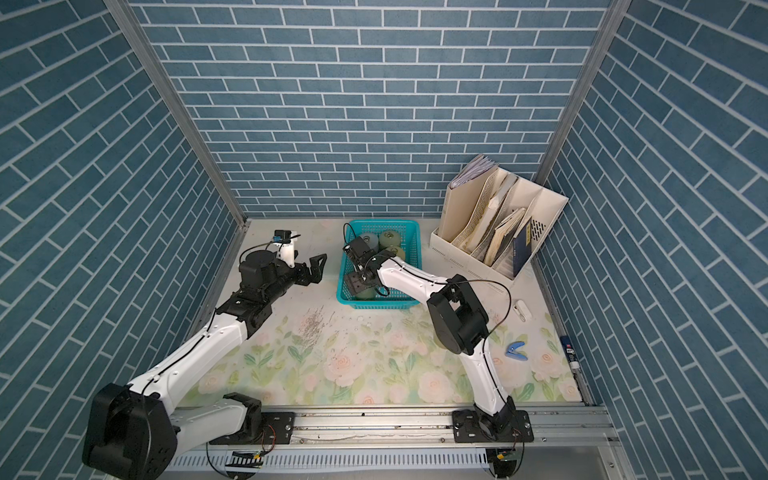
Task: Take the tea canister out of the basket
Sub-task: Pick up the tea canister from the basket.
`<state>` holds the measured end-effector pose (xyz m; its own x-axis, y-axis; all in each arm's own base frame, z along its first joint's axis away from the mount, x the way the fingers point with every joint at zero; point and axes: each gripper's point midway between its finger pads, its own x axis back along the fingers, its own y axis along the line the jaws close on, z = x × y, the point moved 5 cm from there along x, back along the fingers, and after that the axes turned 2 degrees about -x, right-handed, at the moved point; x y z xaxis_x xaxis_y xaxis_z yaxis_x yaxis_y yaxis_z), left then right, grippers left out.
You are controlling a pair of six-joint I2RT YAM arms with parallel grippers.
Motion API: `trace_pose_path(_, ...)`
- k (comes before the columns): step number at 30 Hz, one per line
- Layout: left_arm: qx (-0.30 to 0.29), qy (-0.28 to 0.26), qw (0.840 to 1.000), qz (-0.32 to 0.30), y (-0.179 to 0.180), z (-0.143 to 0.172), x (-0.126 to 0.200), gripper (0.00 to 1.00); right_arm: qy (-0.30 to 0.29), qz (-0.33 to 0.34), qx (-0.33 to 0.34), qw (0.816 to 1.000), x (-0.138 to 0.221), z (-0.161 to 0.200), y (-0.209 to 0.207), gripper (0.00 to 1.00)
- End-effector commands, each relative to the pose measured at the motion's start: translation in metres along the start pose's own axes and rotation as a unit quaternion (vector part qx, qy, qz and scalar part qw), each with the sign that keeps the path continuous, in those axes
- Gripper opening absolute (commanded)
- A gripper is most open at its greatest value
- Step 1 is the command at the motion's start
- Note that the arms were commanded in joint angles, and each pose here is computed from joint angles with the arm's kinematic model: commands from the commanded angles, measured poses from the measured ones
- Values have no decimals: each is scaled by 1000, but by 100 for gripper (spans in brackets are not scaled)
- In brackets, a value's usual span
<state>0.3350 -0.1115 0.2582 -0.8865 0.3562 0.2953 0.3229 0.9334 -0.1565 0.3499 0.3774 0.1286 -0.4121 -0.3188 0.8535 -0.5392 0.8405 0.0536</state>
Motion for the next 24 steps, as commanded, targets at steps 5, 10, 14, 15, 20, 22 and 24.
trace_pose_path(5,4,-12,1000,16,-4,-6,4,100,-10,-4,20,1000,18,-5,3,9)
trace_pose_path(10,4,-15,999,38,-9,-5,5,100,-45,2,28,999,45,-15,-1,0)
trace_pose_path(14,4,-28,998,61,-17,-7,6,100,-94,-9,30,995,76,-25,-2,0)
trace_pose_path(15,2,-30,997,68,-19,-8,6,100,-109,-10,31,994,86,-28,-2,0)
trace_pose_path(20,-14,-38,995,96,-35,-14,8,100,-173,2,33,984,133,-37,-10,0)
trace_pose_path(22,-21,-40,993,112,-42,-15,9,100,-188,5,37,981,152,-37,-14,0)
trace_pose_path(24,-28,-42,991,127,-49,-16,11,100,-192,5,45,980,165,-32,-16,0)
